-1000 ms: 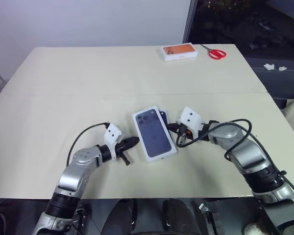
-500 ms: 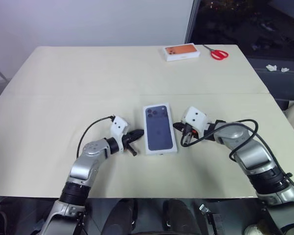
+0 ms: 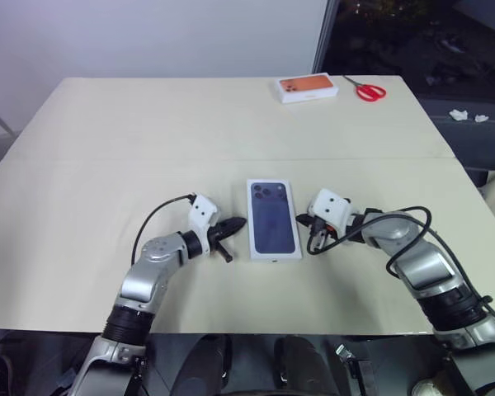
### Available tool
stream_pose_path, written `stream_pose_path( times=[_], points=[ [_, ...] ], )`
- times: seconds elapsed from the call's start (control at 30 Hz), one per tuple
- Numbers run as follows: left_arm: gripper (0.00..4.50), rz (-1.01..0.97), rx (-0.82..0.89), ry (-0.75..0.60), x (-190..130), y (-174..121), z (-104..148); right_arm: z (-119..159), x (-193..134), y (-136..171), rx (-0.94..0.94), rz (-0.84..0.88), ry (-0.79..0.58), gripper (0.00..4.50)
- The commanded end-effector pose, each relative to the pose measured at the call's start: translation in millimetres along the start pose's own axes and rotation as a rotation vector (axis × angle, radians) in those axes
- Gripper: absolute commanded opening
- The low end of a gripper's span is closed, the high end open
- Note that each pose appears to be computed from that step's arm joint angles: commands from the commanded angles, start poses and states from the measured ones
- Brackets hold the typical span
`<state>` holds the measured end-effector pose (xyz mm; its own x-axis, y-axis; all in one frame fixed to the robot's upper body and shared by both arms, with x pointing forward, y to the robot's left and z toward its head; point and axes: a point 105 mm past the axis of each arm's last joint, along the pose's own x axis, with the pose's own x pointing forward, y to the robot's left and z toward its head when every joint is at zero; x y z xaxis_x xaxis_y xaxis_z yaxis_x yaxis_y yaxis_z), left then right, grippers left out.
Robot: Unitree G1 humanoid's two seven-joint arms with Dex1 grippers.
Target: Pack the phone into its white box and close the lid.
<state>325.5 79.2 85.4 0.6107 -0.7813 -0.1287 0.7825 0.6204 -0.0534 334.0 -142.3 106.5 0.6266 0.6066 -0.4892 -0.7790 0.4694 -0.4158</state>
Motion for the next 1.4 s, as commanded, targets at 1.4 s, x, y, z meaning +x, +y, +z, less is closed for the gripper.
stream_pose_path(
  times=[1.4],
  points=[
    [0.13, -0.263, -0.008, 0.027, -16.8, -39.9, 2.4, 9.4, -11.4, 44.6, 0.011, 0.216, -0.068, 0.00]
  ],
)
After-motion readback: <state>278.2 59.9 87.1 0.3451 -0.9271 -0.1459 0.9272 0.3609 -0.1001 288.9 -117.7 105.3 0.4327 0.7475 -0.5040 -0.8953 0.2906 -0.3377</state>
